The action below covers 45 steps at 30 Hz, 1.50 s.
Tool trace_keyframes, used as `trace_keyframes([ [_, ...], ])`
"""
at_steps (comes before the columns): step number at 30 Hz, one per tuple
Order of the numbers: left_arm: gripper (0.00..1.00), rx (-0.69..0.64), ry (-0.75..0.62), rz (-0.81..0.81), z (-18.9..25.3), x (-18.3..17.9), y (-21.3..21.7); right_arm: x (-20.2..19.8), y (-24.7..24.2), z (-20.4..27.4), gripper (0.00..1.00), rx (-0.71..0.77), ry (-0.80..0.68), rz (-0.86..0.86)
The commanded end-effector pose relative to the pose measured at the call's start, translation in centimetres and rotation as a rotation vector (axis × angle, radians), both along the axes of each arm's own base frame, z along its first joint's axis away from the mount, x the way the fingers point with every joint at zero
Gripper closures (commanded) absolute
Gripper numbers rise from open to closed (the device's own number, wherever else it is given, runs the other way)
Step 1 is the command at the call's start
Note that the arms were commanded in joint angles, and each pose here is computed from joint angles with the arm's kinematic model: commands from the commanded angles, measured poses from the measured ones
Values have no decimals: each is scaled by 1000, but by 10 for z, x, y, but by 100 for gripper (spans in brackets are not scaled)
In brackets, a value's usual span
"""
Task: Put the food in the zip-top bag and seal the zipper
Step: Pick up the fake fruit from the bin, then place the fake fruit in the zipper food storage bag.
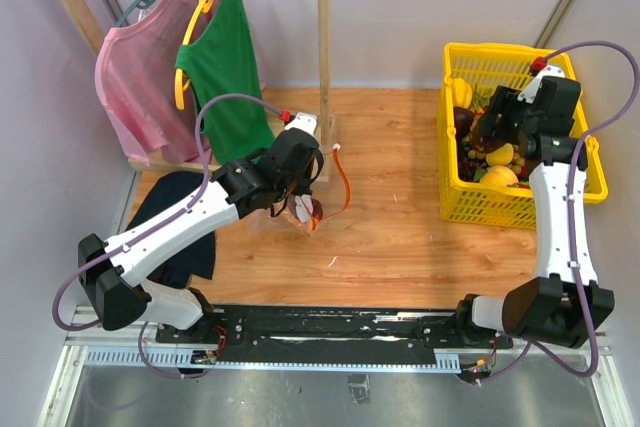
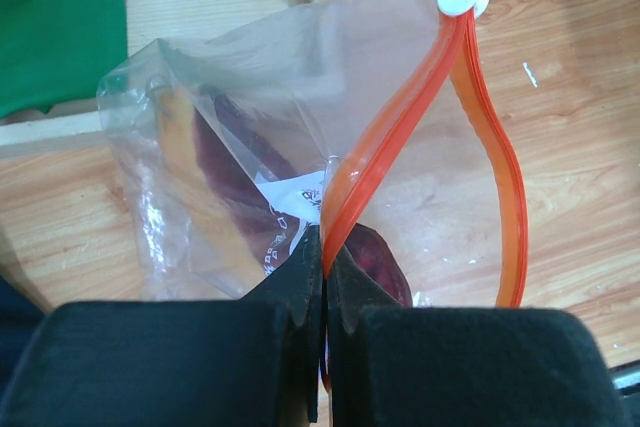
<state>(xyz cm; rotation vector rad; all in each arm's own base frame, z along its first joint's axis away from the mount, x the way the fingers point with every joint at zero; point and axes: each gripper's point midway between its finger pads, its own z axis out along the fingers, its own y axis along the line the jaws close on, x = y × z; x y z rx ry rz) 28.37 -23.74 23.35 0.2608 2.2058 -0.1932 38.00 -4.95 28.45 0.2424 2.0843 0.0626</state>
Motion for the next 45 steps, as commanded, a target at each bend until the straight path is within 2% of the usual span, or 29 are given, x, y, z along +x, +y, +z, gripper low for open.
trace_keyframes([
  [1, 100, -116, -38, -11, 30, 3, -13, -4, 6, 34, 66, 30, -122, 2],
  [8, 100, -195, -32, -35, 43, 1, -26, -8, 13, 34, 66, 66, -133, 16],
  [18, 100, -270, 8, -29, 46, 3, -43, -26, 81, 88, 67, 144, -288, 215],
  [25, 100, -321, 37, -8, 45, 6, -55, -48, 150, 99, 69, 224, -342, 394],
  [35, 100, -379, 68, 1, 44, 8, -68, -90, 241, 76, 69, 347, -313, 635],
  [45, 100, -391, 99, -18, 41, 5, -75, -106, 286, 16, 66, 415, -219, 720],
])
